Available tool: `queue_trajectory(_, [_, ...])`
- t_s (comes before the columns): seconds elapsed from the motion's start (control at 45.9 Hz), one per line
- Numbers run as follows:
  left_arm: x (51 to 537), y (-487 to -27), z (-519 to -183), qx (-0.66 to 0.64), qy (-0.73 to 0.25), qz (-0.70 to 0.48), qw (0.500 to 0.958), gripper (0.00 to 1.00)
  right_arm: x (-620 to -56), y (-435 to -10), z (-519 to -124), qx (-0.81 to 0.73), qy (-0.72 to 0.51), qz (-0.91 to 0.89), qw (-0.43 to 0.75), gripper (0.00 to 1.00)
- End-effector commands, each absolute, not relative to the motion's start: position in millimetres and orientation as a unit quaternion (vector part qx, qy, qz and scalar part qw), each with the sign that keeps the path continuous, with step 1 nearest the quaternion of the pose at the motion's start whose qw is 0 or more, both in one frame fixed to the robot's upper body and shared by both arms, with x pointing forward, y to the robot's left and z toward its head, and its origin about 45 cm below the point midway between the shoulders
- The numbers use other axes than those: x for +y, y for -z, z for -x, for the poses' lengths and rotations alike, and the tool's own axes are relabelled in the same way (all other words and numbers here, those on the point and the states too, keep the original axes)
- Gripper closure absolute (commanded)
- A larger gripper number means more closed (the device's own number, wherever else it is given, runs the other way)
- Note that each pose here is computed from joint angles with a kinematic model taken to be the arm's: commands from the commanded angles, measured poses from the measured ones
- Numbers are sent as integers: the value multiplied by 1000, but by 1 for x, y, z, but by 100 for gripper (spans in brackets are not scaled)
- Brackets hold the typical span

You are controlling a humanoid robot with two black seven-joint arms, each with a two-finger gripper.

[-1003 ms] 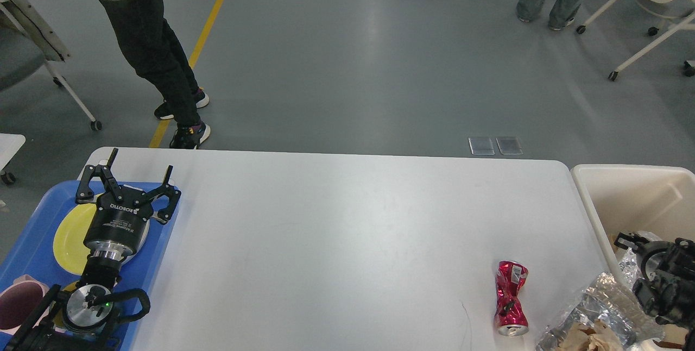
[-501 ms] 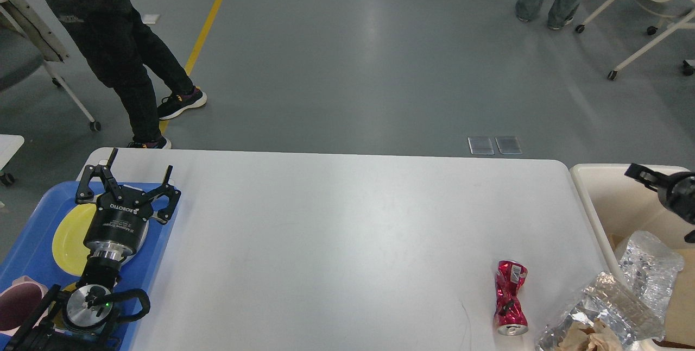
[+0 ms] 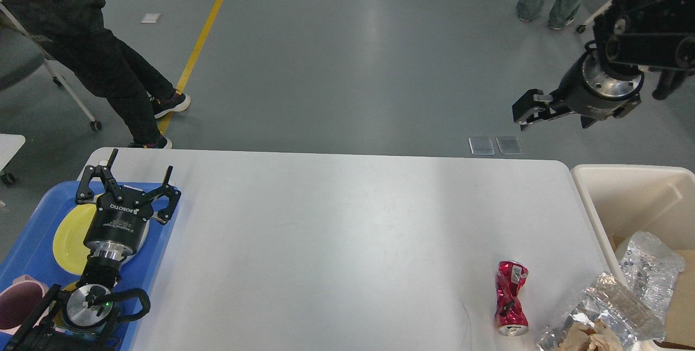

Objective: Tidy desktop
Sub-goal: 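Raise the right gripper out of the bin over the table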

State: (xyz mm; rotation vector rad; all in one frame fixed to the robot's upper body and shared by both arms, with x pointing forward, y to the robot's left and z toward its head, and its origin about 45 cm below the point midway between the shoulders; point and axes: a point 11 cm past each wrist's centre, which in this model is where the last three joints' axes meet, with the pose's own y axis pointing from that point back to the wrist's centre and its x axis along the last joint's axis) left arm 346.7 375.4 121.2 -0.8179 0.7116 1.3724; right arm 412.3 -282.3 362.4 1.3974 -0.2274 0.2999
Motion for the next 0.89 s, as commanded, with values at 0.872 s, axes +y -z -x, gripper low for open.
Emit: queue_trajectory(0.872, [376, -121, -347, 311, -603, 360, 641, 4, -313, -290, -312, -136, 98, -709, 685, 12])
